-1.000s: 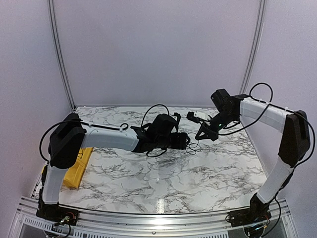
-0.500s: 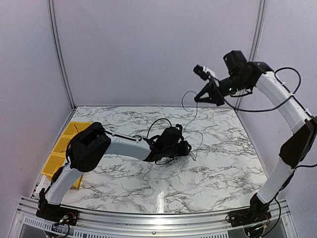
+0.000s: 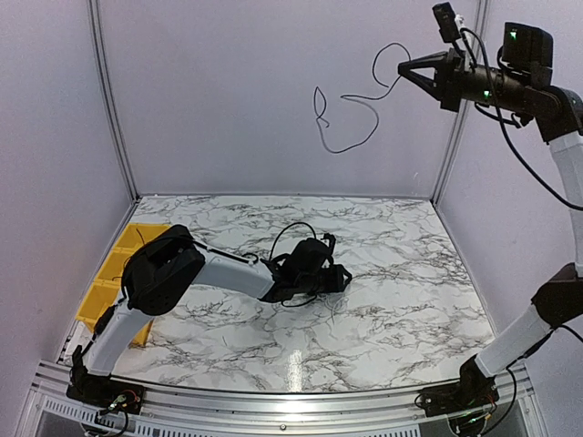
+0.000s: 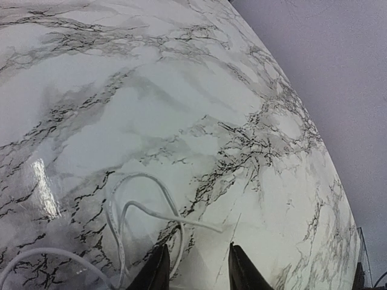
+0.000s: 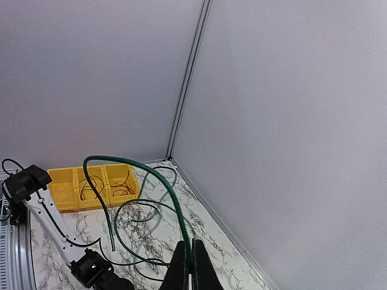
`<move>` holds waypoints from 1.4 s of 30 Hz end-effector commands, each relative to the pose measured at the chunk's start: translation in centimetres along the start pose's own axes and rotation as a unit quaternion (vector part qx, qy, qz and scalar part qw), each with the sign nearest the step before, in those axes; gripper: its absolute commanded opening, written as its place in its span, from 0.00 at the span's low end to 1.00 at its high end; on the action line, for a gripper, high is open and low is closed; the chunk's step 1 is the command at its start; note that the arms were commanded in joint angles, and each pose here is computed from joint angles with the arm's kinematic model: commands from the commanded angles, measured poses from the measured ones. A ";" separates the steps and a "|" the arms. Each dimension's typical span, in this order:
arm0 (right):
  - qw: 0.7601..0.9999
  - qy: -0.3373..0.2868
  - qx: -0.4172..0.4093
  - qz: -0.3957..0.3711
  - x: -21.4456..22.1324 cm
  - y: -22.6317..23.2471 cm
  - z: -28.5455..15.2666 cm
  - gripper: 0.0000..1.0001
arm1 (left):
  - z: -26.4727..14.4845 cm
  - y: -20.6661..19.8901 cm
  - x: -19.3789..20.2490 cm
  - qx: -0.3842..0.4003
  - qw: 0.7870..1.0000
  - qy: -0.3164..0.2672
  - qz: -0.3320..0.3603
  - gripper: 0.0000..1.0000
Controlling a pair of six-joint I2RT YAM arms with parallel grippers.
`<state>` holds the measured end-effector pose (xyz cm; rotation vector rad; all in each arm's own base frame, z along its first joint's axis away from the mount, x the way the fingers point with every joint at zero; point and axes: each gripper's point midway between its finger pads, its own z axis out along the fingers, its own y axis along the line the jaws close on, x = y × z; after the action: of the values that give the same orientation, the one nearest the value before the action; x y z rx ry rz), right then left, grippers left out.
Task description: Untangle the cables
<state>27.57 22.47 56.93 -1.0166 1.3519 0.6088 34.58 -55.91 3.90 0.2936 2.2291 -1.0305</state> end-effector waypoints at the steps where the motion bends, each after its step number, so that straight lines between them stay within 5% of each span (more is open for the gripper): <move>1: 0.996 -0.031 0.082 -0.006 -2.1 -3.5 0.2 0.00 | -2.1 -3.5 -2.8 0.049 0.998 -0.020 0.030 0.38; 12: 0.992 0.027 0.121 -0.002 4.0 -5.2 1.9 0.00 | -9.2 -8.3 -10.6 0.063 0.991 -0.114 0.024 0.56; 22: 0.984 0.088 0.152 0.025 10.0 -6.8 3.4 0.00 | -15.3 -9.4 -12.3 0.057 0.990 -0.124 0.036 0.59; 29: 0.982 0.103 0.139 0.078 12.6 -6.5 4.7 0.00 | -19.3 -9.7 -13.7 0.020 0.983 -0.141 0.119 0.59; 36: 0.983 0.110 0.084 0.120 14.6 -3.5 5.6 0.00 | -18.2 -10.1 -15.0 -0.034 0.972 -0.111 0.203 0.60; 42: 0.982 0.105 0.083 0.136 14.6 -3.3 5.6 0.00 | -15.9 -11.0 -14.3 -0.020 0.981 -0.070 0.179 0.60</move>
<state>36.80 22.63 40.15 -0.8105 1.7919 0.5437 33.28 -49.34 31.06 0.4950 1.8532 -0.8240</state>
